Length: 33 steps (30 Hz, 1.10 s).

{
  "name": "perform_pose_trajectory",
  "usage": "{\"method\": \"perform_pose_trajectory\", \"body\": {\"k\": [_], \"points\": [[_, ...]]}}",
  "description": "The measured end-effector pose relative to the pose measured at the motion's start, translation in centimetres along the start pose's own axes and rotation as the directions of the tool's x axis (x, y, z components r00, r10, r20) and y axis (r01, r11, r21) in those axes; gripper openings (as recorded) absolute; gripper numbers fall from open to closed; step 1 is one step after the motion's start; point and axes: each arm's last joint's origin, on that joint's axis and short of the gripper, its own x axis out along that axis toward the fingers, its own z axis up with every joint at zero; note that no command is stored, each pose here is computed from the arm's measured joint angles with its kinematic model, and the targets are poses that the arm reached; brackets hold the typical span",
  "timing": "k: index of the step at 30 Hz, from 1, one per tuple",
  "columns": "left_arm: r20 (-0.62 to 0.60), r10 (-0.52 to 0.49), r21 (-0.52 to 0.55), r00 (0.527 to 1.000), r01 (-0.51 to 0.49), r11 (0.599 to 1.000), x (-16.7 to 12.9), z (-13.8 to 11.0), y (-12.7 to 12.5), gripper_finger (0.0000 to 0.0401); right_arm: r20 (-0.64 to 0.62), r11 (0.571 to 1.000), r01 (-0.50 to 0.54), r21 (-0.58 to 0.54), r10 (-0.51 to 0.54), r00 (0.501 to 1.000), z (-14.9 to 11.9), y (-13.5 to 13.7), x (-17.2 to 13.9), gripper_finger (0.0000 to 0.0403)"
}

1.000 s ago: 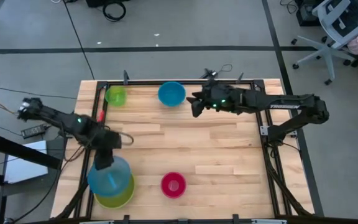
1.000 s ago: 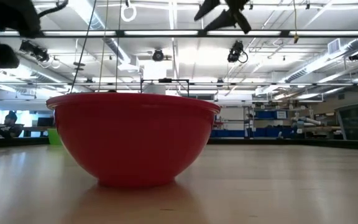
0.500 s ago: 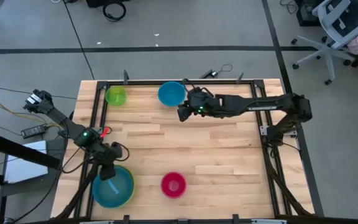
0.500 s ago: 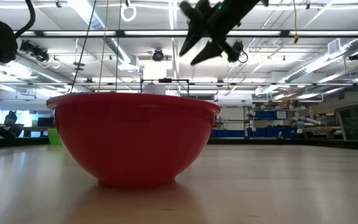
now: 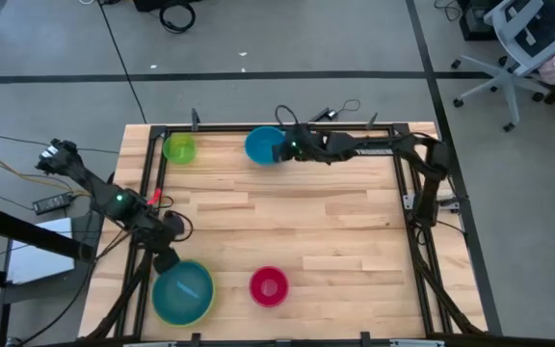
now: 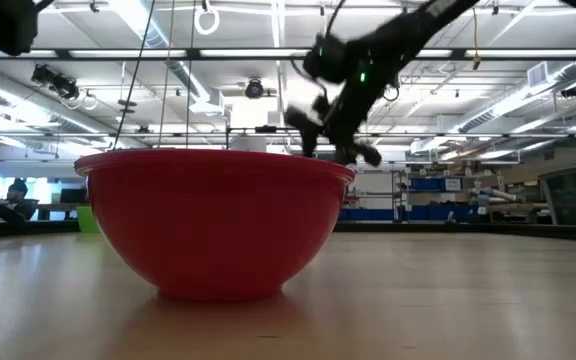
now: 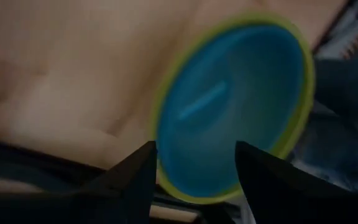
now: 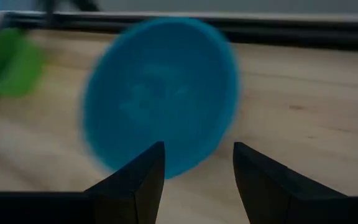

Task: Nest bowls inside each other
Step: Stack the dark blue bowl on top of the light blue bowl

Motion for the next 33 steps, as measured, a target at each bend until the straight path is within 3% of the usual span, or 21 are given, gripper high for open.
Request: {"method": "perform_pose_trajectory", "body": {"k": [6,10,13,18,25,29,33], "points": [[0.173,0.102,-0.062,0.98,-0.093,0.994,-2.4,0.1,0.0,0.0208,-0.08,0.997,0.005,0.076,0.001,0.997,1.0,-2.5,3.9,0.0193],[0.288,0.124,-0.098,0.95,-0.1,0.99,-3.3,0.7,-0.1,0.0195,-0.093,0.995,0.036,0.095,-0.027,0.995,0.9,-3.3,5.2,0.0191],[0.344,0.152,-0.143,0.927,-0.108,0.984,-3.4,1.3,0.1,0.0188,-0.089,0.995,0.003,0.1,0.006,0.996,1.1,-3.3,5.7,0.0178],[0.427,0.211,-0.222,0.879,-0.124,0.967,-3.9,2.9,0.8,0.0183,-0.044,0.996,-0.029,0.083,0.033,0.999,1.5,-3.0,5.7,0.0127],[0.522,0.292,-0.297,0.801,-0.149,0.943,-5.0,5.4,2.2,0.0183,-0.077,0.998,-0.044,0.054,0.048,0.996,1.4,-3.0,5.7,0.002],[0.587,0.338,-0.32,0.736,-0.172,0.932,-5.7,6.8,3.0,0.0183,-0.093,0.998,-0.059,0.025,0.061,0.994,0.8,-2.2,4.8,0.0023],[0.682,0.308,-0.31,0.663,-0.119,0.943,-6.3,8.6,3.2,0.0183,-0.059,0.989,-0.135,-0.065,0.132,0.99,-0.2,0.5,1.7,0.0015]]}}
